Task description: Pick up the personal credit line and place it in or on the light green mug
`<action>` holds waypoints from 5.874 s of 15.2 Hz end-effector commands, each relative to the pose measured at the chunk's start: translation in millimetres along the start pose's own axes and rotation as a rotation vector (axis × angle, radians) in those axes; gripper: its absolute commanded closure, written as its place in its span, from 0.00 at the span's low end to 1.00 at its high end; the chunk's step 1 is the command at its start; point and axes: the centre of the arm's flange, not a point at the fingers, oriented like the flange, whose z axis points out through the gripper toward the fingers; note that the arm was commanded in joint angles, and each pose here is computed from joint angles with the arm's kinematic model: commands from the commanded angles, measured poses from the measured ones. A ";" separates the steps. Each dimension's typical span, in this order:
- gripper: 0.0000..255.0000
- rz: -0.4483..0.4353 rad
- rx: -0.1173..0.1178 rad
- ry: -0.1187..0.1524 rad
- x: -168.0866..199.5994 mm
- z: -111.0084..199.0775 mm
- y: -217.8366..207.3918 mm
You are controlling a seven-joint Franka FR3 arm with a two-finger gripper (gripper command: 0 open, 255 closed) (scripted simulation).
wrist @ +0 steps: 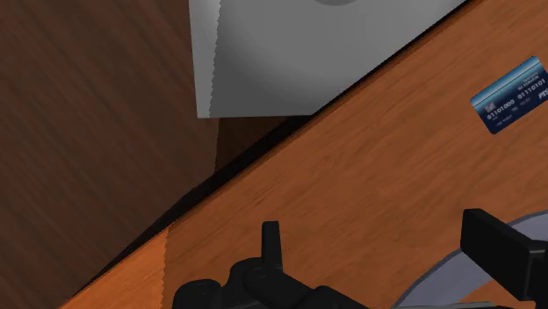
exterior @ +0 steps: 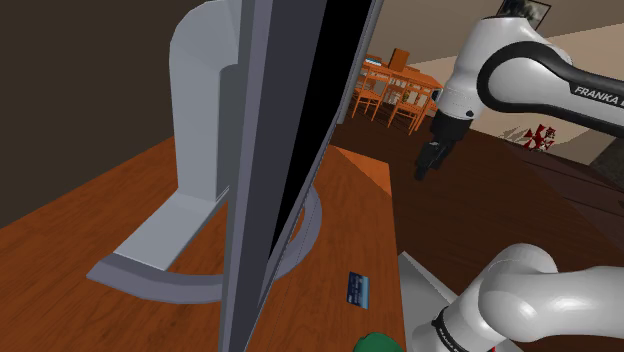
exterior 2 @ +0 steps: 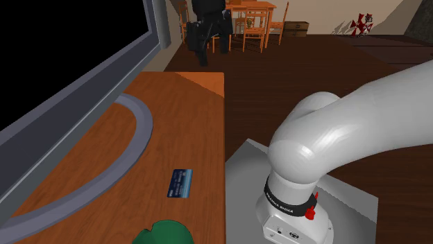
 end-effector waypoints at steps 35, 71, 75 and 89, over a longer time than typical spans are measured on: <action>0.00 0.896 0.387 -0.525 -14.2 244.9 -182.5; 1.00 0.896 0.387 -0.525 -20.5 134.6 -172.7; 1.00 0.896 0.387 -0.525 -21.7 113.6 -170.9; 1.00 0.896 0.387 -0.525 -71.6 65.3 -230.0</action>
